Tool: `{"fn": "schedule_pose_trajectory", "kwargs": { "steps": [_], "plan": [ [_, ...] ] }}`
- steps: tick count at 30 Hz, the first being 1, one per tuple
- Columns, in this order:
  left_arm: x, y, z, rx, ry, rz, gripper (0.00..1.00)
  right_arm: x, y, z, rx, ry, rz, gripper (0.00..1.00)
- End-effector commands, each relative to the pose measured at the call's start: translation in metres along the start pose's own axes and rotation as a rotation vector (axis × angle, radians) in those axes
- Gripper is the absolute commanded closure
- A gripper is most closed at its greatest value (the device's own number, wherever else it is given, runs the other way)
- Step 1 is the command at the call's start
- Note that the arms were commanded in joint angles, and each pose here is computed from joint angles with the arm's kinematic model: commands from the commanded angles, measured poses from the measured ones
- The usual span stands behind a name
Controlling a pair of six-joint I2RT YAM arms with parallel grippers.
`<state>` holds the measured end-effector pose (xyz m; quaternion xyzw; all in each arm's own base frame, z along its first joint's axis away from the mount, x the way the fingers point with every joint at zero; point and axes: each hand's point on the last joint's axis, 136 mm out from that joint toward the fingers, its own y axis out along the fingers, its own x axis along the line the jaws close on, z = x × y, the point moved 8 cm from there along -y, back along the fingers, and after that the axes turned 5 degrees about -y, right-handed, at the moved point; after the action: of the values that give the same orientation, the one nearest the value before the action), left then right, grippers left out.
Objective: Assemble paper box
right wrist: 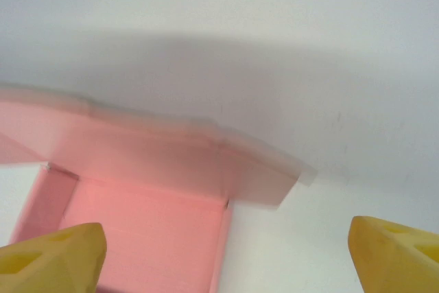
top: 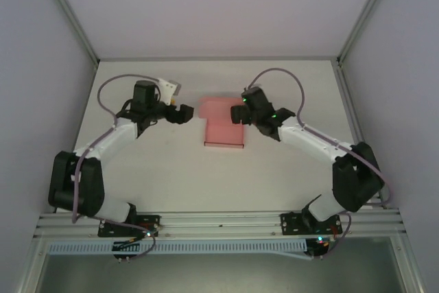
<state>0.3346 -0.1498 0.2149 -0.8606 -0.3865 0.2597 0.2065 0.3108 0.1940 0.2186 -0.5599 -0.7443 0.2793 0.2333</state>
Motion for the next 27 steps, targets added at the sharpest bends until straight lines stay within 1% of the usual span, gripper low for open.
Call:
{"fn": "schedule_pose_trajectory", "kwargs": {
  "steps": [1,2,4,6,8,10,11,13,14,15,17,18,20,21,24,26,27],
  "plan": [
    [-0.016,0.021,-0.005,0.069,0.171,0.167,0.11,-0.009,0.004,-0.017,-0.070,-0.201,-0.206,0.06],
    [-0.017,0.028,-0.006,0.087,0.188,0.192,0.13,-0.014,0.006,-0.021,-0.062,-0.220,-0.246,0.06],
    [-0.019,0.041,-0.007,0.137,0.210,0.219,0.18,-0.019,0.014,-0.025,-0.029,-0.275,-0.316,0.09],
    [-0.023,0.050,-0.007,0.176,0.232,0.253,0.21,-0.022,0.021,-0.027,0.015,-0.314,-0.336,0.20],
    [-0.026,0.058,-0.006,0.197,0.257,0.268,0.24,-0.025,0.029,-0.025,0.065,-0.340,-0.337,0.28],
    [-0.026,0.063,-0.009,0.207,0.247,0.267,0.29,-0.027,0.034,-0.022,0.092,-0.350,-0.333,0.38],
    [-0.025,0.066,-0.009,0.210,0.244,0.267,0.35,-0.027,0.036,-0.021,0.098,-0.358,-0.339,0.39],
    [-0.024,0.069,-0.010,0.214,0.235,0.263,0.43,-0.028,0.039,-0.018,0.111,-0.351,-0.334,0.47],
    [-0.025,0.069,-0.010,0.215,0.236,0.264,0.51,-0.027,0.040,-0.016,0.117,-0.351,-0.344,0.48],
    [-0.025,0.070,-0.010,0.216,0.239,0.265,0.56,-0.027,0.041,-0.015,0.117,-0.349,-0.349,0.53],
    [-0.028,0.071,-0.010,0.217,0.242,0.257,0.73,-0.027,0.043,-0.013,0.122,-0.345,-0.351,0.61],
    [-0.029,0.072,-0.010,0.215,0.247,0.255,0.82,-0.028,0.044,-0.011,0.132,-0.341,-0.344,0.69],
    [-0.029,0.073,-0.010,0.220,0.243,0.216,1.00,-0.028,0.044,-0.010,0.152,-0.337,-0.340,0.80],
    [-0.030,0.075,-0.010,0.221,0.246,0.189,1.00,-0.028,0.044,-0.009,0.160,-0.336,-0.339,0.87],
    [-0.032,0.078,-0.013,0.218,0.238,0.083,1.00,-0.027,0.041,-0.009,0.169,-0.331,-0.337,0.99],
    [-0.035,0.078,-0.018,0.200,0.229,0.017,1.00,-0.024,0.037,-0.011,0.151,-0.319,-0.309,1.00],
    [-0.036,0.077,-0.022,0.179,0.207,-0.039,1.00,-0.023,0.036,-0.013,0.129,-0.300,-0.278,1.00]
  ]
}}
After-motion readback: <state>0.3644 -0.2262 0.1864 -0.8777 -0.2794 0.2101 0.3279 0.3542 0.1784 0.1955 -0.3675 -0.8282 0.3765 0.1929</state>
